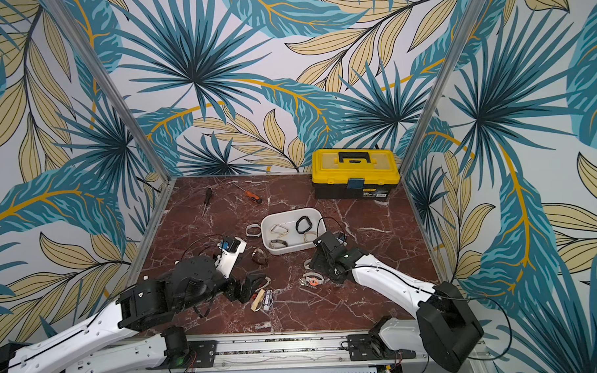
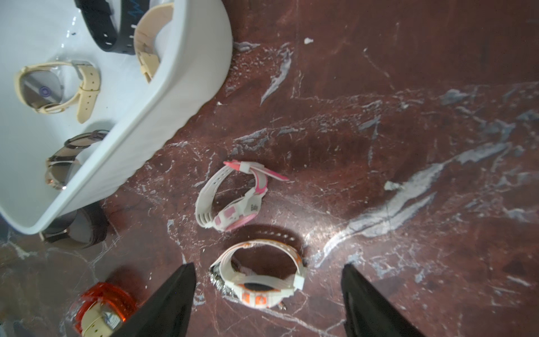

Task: Put the watch into the storage box
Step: Pick up the watch at the center of the board.

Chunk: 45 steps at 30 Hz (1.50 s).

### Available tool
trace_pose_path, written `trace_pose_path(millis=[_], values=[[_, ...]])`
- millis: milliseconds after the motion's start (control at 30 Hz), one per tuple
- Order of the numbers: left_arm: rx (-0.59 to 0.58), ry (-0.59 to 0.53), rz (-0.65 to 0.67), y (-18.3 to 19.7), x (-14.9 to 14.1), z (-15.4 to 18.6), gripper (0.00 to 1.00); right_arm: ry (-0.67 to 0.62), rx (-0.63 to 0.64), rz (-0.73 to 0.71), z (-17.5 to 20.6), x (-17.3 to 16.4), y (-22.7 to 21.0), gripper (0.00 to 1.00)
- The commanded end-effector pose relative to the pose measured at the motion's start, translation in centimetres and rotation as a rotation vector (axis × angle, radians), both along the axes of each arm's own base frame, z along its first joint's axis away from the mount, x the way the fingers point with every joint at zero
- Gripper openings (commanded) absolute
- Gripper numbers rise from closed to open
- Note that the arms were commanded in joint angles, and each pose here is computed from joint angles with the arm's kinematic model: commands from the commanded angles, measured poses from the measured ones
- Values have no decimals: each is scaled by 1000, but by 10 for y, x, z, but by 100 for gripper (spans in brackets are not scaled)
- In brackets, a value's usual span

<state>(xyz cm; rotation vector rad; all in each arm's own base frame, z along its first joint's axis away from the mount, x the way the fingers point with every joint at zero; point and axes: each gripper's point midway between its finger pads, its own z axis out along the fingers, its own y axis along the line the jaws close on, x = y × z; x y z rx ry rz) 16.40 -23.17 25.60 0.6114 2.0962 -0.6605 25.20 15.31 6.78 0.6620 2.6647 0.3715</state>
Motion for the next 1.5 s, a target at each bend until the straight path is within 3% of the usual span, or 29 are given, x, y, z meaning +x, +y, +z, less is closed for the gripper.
trace_pose_path(millis=[0, 700, 1233, 1467], values=[[9, -26, -5, 2, 0, -4, 100, -29, 1, -40, 1, 12, 3, 78], [38, -27, 35, 5, 6, -19, 100, 27, -53, -32, -26, 23, 9, 61], [46, -35, 73, 11, 11, -24, 100, 48, -95, 2, -32, 23, 8, 28], [55, -37, 89, 14, 12, -26, 100, 43, -100, 14, -29, 24, 8, 22]])
